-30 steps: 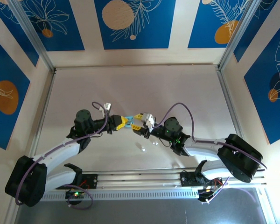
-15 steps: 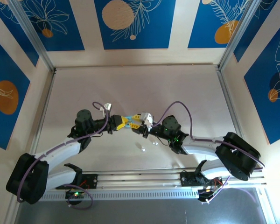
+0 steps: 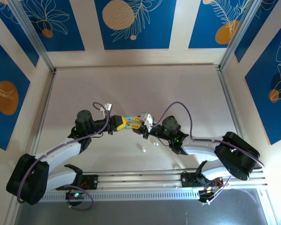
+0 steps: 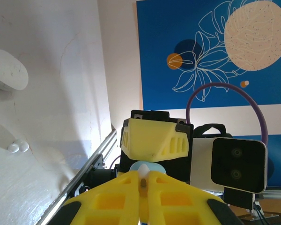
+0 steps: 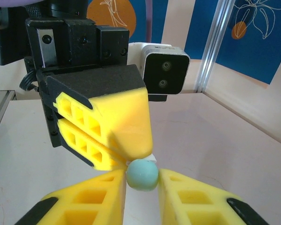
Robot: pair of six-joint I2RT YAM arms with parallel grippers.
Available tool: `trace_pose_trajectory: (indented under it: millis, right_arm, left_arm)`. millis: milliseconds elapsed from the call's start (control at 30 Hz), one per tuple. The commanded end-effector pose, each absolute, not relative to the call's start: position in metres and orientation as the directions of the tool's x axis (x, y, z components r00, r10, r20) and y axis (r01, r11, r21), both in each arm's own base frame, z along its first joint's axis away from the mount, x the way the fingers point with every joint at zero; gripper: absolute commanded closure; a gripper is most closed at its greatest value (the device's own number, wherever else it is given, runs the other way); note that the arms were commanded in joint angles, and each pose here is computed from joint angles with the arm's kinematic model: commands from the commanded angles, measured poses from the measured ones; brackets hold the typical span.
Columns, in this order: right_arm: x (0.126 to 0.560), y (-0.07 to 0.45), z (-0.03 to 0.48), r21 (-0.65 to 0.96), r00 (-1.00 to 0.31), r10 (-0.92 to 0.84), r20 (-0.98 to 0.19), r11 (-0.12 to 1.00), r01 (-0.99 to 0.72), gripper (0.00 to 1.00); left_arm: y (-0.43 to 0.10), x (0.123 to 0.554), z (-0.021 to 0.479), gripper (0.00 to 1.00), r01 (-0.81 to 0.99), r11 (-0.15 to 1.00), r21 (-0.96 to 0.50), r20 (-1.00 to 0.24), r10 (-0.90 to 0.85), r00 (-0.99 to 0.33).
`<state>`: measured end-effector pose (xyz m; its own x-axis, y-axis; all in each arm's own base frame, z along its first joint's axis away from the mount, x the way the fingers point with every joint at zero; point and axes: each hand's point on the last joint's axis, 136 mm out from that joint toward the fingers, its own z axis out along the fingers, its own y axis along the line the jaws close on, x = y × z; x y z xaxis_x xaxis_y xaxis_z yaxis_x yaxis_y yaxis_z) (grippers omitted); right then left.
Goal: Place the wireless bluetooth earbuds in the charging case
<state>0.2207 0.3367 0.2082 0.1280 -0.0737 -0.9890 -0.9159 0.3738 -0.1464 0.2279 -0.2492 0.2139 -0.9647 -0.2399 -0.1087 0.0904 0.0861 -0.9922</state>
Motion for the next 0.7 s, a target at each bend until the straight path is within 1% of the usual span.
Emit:
trace_pose_trajectory:
  millis: [0, 200, 400, 467, 500, 600, 667]
  right_arm:
    - [0.2227, 0.3416, 0.225, -0.154, 0.152, -0.034, -0.988, 0.368, -0.917, 0.76]
    - [0.223, 0.3422, 0.2246, -0.153, 0.15, -0.036, -0.988, 0.366, -0.918, 0.77]
    - [0.2233, 0.3423, 0.2238, -0.151, 0.147, -0.039, -0.988, 0.365, -0.919, 0.88]
    - [0.223, 0.3426, 0.2228, -0.149, 0.143, -0.043, -0.989, 0.363, -0.92, 0.89]
    - [0.2227, 0.3427, 0.2228, -0.148, 0.142, -0.044, -0.989, 0.362, -0.92, 0.9]
    - [0.2227, 0.3421, 0.2202, -0.141, 0.132, -0.051, -0.99, 0.361, -0.922, 0.92]
    - [0.2219, 0.3415, 0.2181, -0.134, 0.121, -0.057, -0.991, 0.36, -0.923, 0.93]
  left_arm:
    - [-0.2467, 0.2272, 0.2173, 0.91, 0.124, 0.069, -0.99, -0.137, -0.233, -0.963]
    - [-0.2466, 0.2269, 0.2167, 0.91, 0.125, 0.069, -0.99, -0.138, -0.233, -0.962]
    - [-0.2467, 0.2266, 0.2153, 0.9, 0.124, 0.071, -0.99, -0.138, -0.233, -0.963]
    - [-0.2463, 0.227, 0.2154, 0.9, 0.126, 0.072, -0.989, -0.139, -0.236, -0.962]
    - [-0.2462, 0.2267, 0.216, 0.88, 0.129, 0.072, -0.989, -0.142, -0.236, -0.961]
    - [-0.2453, 0.2274, 0.2163, 0.79, 0.133, 0.078, -0.988, -0.148, -0.242, -0.959]
    - [-0.2442, 0.2275, 0.2168, 0.69, 0.137, 0.085, -0.987, -0.154, -0.247, -0.957]
